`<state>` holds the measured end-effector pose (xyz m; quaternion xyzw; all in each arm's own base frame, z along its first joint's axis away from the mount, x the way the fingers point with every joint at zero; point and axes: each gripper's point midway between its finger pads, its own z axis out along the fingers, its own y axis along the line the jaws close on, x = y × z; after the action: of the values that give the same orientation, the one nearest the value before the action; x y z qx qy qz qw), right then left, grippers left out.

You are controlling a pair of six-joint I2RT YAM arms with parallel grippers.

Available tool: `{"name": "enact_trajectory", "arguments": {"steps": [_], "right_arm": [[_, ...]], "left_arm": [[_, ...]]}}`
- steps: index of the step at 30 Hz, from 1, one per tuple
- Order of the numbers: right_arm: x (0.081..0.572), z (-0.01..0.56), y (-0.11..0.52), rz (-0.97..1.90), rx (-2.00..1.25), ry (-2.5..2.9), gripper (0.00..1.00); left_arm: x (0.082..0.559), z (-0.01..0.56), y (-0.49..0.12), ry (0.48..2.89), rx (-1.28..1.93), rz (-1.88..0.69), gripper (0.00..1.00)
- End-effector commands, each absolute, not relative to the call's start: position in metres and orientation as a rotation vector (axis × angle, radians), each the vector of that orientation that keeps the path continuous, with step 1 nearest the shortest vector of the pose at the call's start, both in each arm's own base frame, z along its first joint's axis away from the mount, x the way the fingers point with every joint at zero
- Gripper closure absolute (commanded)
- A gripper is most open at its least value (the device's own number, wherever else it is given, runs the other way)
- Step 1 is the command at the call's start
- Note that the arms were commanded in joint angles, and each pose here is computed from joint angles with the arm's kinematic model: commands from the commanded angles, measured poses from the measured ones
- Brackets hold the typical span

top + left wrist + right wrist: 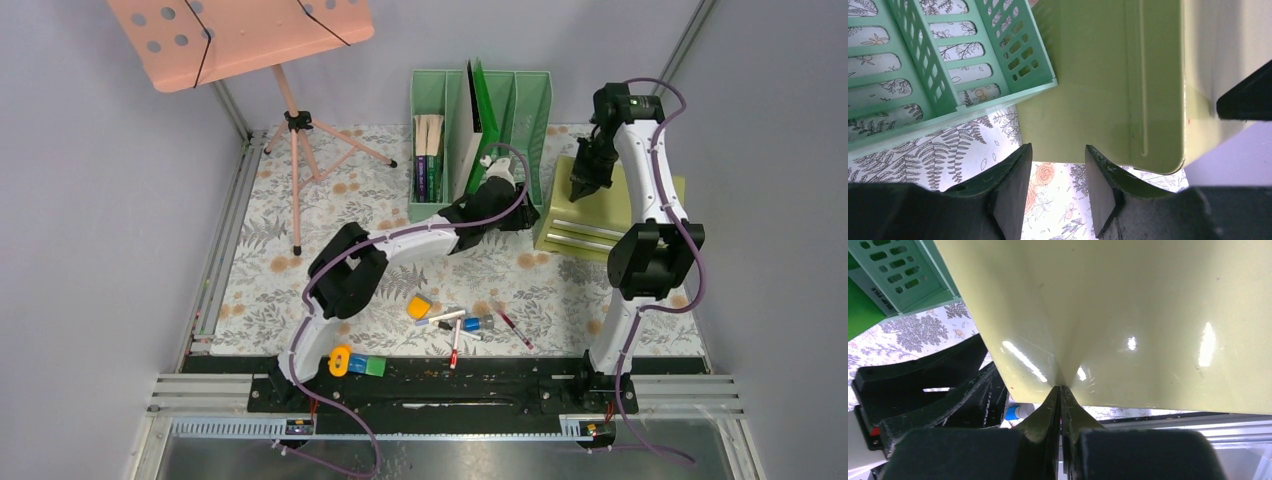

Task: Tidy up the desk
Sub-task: Open the drawer in the storage box.

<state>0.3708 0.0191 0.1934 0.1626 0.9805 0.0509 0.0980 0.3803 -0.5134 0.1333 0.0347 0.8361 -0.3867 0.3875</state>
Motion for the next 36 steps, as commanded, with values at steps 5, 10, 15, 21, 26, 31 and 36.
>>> {"name": "enact_trajectory", "arguments": {"steps": [5, 10, 15, 21, 26, 31, 36], "right_arm": [[0.397, 0.246, 0.001, 0.05, 0.461, 2.675, 1.0], [0.397, 0.248, 0.0, 0.09, 0.494, 2.617, 1.0], [0.39, 0.241, -0.013, 0.225, 0.639, 2.523, 0.99], [0.37, 0.248, -0.027, 0.28, 0.711, 2.431, 0.98], [0.358, 0.256, -0.032, 0.273, 0.725, 2.389, 0.98], [0.352, 0.259, -0.037, 0.258, 0.737, 2.36, 0.97], [0.346, 0.262, -0.041, 0.244, 0.747, 2.325, 0.96]], "left_arm": [[0.364, 0.198, -0.531, 1.952, 0.163, -1.136, 0.54], [0.332, 0.198, -0.535, 1.96, 0.173, -1.24, 0.54], [0.306, 0.193, -0.539, 1.986, 0.146, -1.344, 0.57], [0.309, 0.18, -0.562, 2.022, 0.135, -1.379, 0.67], [0.322, 0.158, -0.577, 2.057, 0.063, -1.369, 0.75], [0.338, 0.133, -0.583, 2.085, -0.024, -1.304, 0.8], [0.362, 0.128, -0.573, 2.069, -0.155, -1.212, 0.81]]}}
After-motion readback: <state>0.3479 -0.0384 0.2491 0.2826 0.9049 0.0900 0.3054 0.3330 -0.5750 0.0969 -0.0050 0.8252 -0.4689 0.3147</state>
